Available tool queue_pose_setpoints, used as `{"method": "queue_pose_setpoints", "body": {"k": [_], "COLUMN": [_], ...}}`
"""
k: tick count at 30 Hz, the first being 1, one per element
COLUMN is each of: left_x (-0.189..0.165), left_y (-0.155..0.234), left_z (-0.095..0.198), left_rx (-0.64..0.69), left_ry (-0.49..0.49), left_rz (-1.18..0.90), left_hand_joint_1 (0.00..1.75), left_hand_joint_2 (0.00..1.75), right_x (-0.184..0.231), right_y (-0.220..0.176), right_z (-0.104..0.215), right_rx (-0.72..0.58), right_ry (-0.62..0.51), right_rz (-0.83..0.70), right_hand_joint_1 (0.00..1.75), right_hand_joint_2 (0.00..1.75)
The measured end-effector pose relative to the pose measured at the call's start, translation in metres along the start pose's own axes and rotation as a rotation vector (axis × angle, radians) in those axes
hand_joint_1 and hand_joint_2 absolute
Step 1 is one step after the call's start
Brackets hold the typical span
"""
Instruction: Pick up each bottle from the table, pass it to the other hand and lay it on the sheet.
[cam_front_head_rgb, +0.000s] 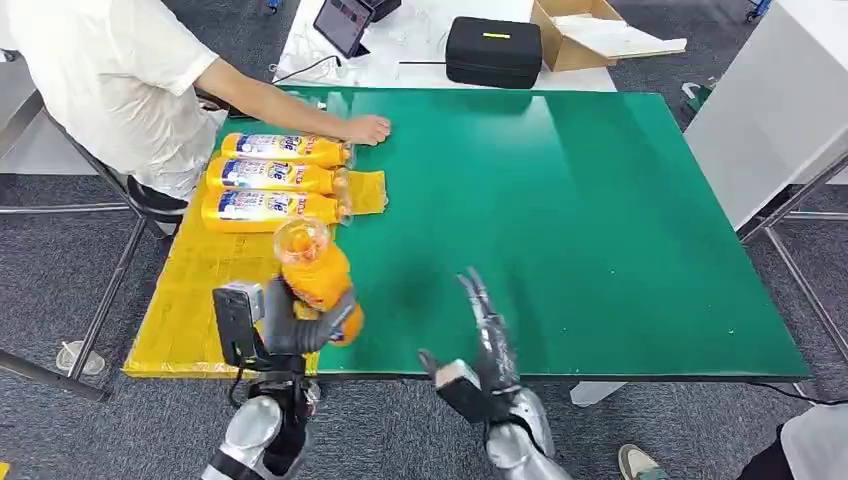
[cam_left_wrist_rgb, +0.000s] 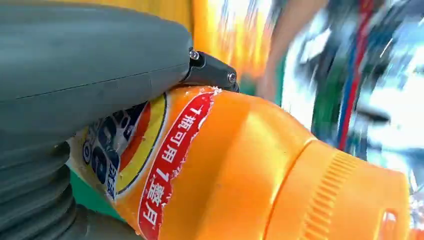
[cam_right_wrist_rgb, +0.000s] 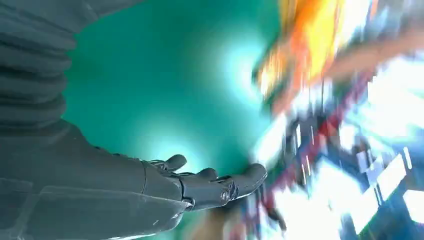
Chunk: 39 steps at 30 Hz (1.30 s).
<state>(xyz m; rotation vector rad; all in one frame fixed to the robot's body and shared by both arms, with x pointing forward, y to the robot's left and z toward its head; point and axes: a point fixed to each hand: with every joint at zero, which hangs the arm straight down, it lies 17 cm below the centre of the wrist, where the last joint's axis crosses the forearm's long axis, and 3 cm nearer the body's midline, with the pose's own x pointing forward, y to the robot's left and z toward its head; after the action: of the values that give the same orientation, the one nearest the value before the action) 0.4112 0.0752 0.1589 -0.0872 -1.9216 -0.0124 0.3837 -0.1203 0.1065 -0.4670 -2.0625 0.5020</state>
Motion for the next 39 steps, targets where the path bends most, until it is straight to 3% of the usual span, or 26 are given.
{"method": "queue_pose_setpoints", "body": {"k": [3, 7, 14, 20, 24, 27, 32, 34, 35, 36, 37, 39], "left_x": [0.000, -0.002, -0.003, -0.012, -0.058, -0.105, -0.152, -0.165, -0.170, -0.174, -0.176, -0.182], "left_y": [0.023, 0.038, 0.046, 0.055, 0.052, 0.052, 0.059, 0.065, 0.067, 0.069, 0.069, 0.071], "left_z": [0.000, -0.001, -0.001, -0.009, -0.010, -0.003, 0.000, -0.001, -0.002, -0.002, -0.002, 0.001], "left_rx": [0.036, 0.053, 0.060, -0.005, -0.179, -0.338, -0.526, -0.577, -0.596, -0.615, -0.625, -0.657], "left_ry": [-0.056, -0.071, -0.078, -0.108, -0.019, 0.070, 0.163, 0.212, 0.231, 0.249, 0.256, 0.271], "left_rz": [-0.181, -0.247, -0.289, -0.661, -0.859, -0.996, -1.129, -1.144, -1.144, -1.143, -1.139, -1.125], "left_hand_joint_1": [1.75, 1.75, 1.75, 1.75, 1.75, 1.75, 1.69, 1.45, 1.45, 1.26, 0.77, 0.21], "left_hand_joint_2": [1.75, 1.75, 1.75, 1.75, 1.75, 1.75, 1.75, 1.75, 1.75, 1.75, 1.75, 1.75], "right_x": [0.002, -0.007, -0.008, 0.000, -0.005, -0.006, -0.012, -0.015, -0.016, -0.017, -0.018, -0.022], "right_y": [-0.049, -0.115, -0.159, -0.238, -0.229, -0.202, -0.170, -0.162, -0.159, -0.156, -0.154, -0.149], "right_z": [-0.004, -0.008, -0.001, 0.007, 0.008, 0.000, -0.009, -0.011, -0.012, -0.012, -0.012, -0.010], "right_rx": [-0.139, -0.315, -0.427, -0.661, -0.660, -0.600, -0.522, -0.503, -0.494, -0.485, -0.479, -0.464], "right_ry": [-0.021, 0.019, 0.047, 0.062, 0.080, 0.072, 0.076, 0.079, 0.080, 0.083, 0.085, 0.092], "right_rz": [0.114, 0.196, 0.253, 0.246, 0.171, 0.117, 0.057, 0.036, 0.029, 0.024, 0.021, 0.015], "right_hand_joint_1": [0.00, 0.00, 0.00, 0.00, 0.00, 0.00, 0.00, 0.00, 0.00, 0.00, 0.00, 0.00], "right_hand_joint_2": [0.00, 0.00, 0.00, 0.00, 0.00, 0.00, 0.00, 0.00, 0.00, 0.00, 0.00, 0.00]}}
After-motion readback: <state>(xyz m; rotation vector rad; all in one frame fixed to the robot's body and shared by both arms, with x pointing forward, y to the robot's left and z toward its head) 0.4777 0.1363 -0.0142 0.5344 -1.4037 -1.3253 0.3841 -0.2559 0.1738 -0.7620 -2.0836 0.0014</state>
